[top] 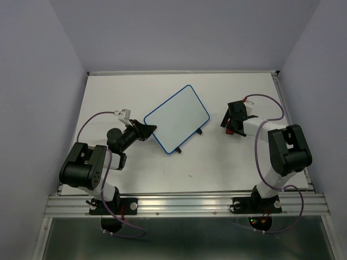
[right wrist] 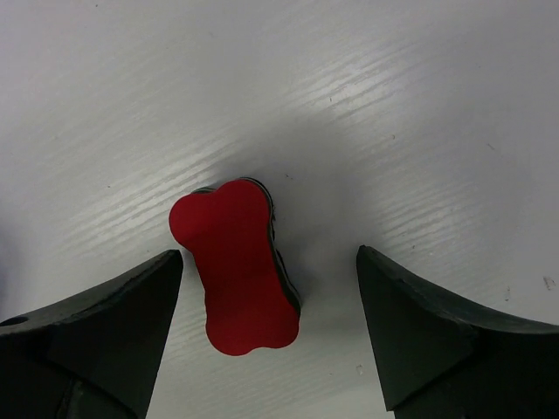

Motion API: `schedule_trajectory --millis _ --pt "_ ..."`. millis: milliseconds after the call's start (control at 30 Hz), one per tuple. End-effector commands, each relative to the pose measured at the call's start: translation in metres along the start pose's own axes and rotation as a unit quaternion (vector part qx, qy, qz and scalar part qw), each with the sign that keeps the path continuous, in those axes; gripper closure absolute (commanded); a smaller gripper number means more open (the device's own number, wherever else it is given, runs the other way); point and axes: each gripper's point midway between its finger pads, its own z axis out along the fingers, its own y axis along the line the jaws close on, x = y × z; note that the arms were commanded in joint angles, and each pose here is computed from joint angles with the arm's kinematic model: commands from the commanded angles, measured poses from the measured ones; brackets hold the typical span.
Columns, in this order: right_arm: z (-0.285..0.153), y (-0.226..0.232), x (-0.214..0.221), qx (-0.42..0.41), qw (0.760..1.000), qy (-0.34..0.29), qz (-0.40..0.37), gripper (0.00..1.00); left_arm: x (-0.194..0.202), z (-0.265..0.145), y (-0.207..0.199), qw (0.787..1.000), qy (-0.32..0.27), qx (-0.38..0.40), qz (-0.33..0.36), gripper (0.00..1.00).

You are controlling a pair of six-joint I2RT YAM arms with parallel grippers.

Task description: Erase the whiteboard

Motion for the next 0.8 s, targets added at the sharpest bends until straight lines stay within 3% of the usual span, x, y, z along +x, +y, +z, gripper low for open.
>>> schedule_trajectory --millis 0,100,200,367,567,633,767 --pt "-0.011 0.001 -0.021 0.006 1.000 -0.022 0.019 0.13 -0.018 0.001 -0.001 0.997 -0.037 -0.003 0.067 0.58" --pt "-0.016 0.002 -0.024 0.001 0.999 -0.026 0.022 0.09 -0.024 -0.001 -0.002 0.996 -0.044 -0.013 0.070 0.41" --pt "-0.021 0.007 -0.030 -0.012 0.999 -0.032 0.027 0.08 -0.030 -0.005 -0.002 0.995 -0.054 -0.030 0.076 0.33" --pt "-0.033 0.015 -0.043 -0.035 0.998 -0.043 0.034 0.00 -0.041 -0.014 -0.013 0.993 -0.071 -0.036 0.086 0.01" --pt "-0.050 0.017 -0.063 -0.046 0.995 -0.073 0.053 0.00 -0.052 -0.030 0.005 0.986 -0.094 -0.126 0.054 0.01" --pt "-0.061 0.016 -0.075 -0.050 0.992 -0.093 0.062 0.00 -0.069 -0.040 0.009 0.976 -0.134 -0.171 0.029 0.01" --pt "-0.082 0.009 -0.095 -0.050 0.987 -0.131 0.078 0.00 -0.072 -0.065 0.018 0.961 -0.145 -0.238 -0.001 0.01"
